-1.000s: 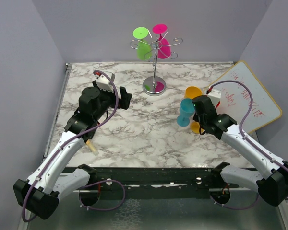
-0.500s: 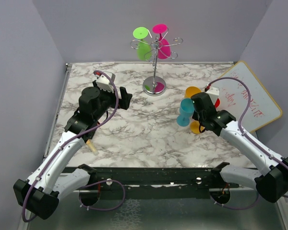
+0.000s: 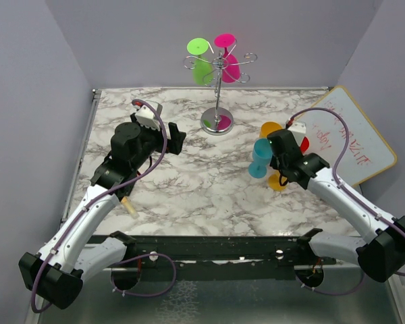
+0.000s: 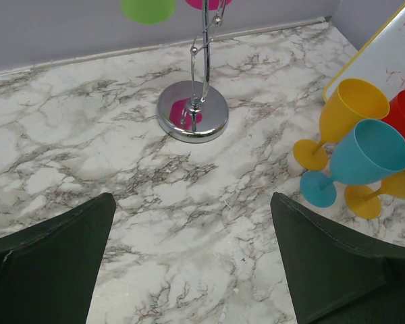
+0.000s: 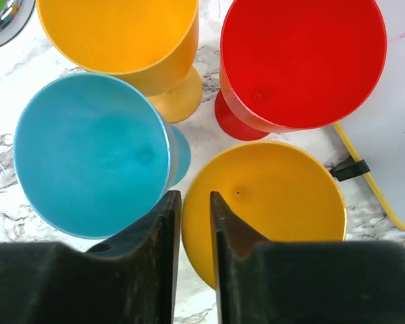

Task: Take the wine glass off the wine glass rack
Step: Place the wine glass at the center of the board.

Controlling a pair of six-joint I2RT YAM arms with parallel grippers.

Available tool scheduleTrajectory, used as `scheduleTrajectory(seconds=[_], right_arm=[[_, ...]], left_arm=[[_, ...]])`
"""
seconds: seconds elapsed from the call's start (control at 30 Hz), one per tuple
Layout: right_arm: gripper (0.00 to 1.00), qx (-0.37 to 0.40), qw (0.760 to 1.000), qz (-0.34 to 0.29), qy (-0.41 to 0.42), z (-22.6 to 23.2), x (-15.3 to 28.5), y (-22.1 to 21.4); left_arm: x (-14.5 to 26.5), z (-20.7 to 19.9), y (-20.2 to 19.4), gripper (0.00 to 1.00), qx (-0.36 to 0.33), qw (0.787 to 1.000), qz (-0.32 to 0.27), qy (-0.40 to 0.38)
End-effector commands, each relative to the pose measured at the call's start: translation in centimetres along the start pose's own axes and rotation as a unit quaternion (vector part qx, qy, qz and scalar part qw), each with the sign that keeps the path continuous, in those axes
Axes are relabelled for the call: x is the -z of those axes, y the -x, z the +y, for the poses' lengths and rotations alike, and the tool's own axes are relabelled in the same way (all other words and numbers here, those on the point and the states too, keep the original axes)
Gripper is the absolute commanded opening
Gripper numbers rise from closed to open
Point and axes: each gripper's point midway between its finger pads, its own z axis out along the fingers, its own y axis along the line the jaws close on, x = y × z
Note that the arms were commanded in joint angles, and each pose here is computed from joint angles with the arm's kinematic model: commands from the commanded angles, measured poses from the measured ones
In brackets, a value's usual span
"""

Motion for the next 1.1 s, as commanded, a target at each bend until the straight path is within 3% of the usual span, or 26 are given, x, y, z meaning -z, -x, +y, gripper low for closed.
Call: scheduleTrajectory(seconds=[0.0, 0.1, 0.3, 0.67, 0.9, 1.07], right_arm=[[0.32, -0.002, 1.0, -0.008, 0.002, 0.2, 0.6, 1.4], [0.48, -0.006, 1.0, -0.01, 0.008, 0.4, 1.0, 2.0], [0.6, 0.006, 0.998, -0.019, 0.061, 2.1, 2.8, 4.2], [0.6, -0.006, 0.996, -0.042, 0.073, 1.8, 4.8, 6.3], [0.64, -0.028, 0.976, -0.081, 0.199, 5.3, 8.2, 9.0], [0.65, -0.03, 0.952, -0.08, 0.293, 8.5, 10.0, 9.4]], left_arm=[[0.2, -0.1, 1.1, 0.99, -0.004, 1.0, -0.01, -0.004], [0.0, -0.1, 1.0, 0.99, -0.002, 1.0, -0.009, -0.006], [-0.7, -0.2, 0.3, 0.99, 0.01, 1.0, 0.008, -0.007], [-1.1, -0.3, 0.2, 0.99, 0.009, 1.0, 0.017, -0.012], [-3.4, 1.2, -1.5, 0.99, 0.04, 0.996, 0.085, 0.0], [-5.3, 3.6, 2.6, 0.99, 0.094, 0.994, 0.044, -0.019]])
